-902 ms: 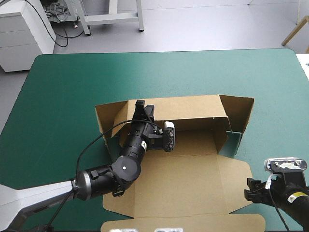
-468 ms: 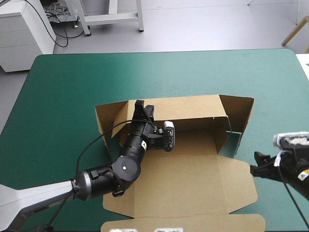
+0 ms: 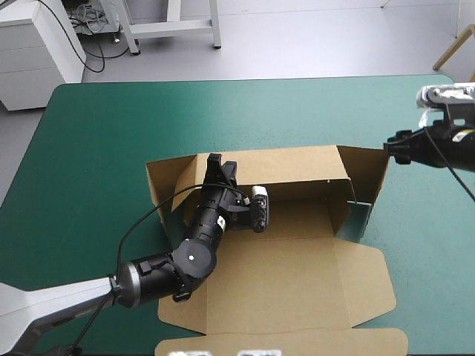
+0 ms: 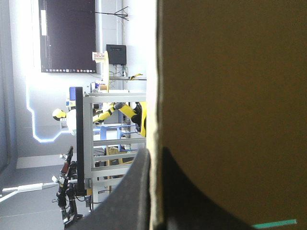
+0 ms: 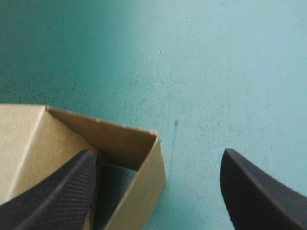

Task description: Fold the box

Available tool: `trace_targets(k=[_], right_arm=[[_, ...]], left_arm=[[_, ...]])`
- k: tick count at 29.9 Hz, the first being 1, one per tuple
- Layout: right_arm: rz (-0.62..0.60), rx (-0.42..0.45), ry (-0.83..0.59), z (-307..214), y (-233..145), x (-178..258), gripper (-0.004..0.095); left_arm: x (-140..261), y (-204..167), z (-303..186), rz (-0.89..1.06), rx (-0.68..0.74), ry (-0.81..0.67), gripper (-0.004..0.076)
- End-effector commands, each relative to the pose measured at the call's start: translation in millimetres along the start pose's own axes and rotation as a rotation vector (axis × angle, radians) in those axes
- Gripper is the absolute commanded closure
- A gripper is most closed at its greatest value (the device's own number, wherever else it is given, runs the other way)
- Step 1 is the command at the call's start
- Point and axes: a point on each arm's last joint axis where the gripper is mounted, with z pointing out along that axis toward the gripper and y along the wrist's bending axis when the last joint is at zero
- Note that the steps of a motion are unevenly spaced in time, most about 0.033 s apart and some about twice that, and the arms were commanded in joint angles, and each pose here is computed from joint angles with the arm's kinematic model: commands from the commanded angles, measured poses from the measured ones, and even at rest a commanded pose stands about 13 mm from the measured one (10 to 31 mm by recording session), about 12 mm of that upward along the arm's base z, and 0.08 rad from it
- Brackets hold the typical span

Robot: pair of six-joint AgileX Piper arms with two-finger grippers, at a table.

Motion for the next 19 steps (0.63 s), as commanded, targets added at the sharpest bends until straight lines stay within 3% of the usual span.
trace_targets(k=[1, 8, 19], right_arm=[[-0.001, -0.034, -0.077, 9.9, -3.6, -31.6, 0.0247], [0.000, -0.182, 0.057, 68.0, -6.9, -42.6, 0.0247], [0.001, -0.220, 0.196, 93.2, -7.4, -30.3, 0.0247]], left_arm=[[-2.8, 13.8, -6.2, -0.037, -0.049, -0.026, 0.0734], [-2.8, 13.8, -6.2, -0.046, -0.049, -0.026, 0.0734], [-2.5, 13.6, -6.2, -0.059, -0.046, -0.023, 0.0734]])
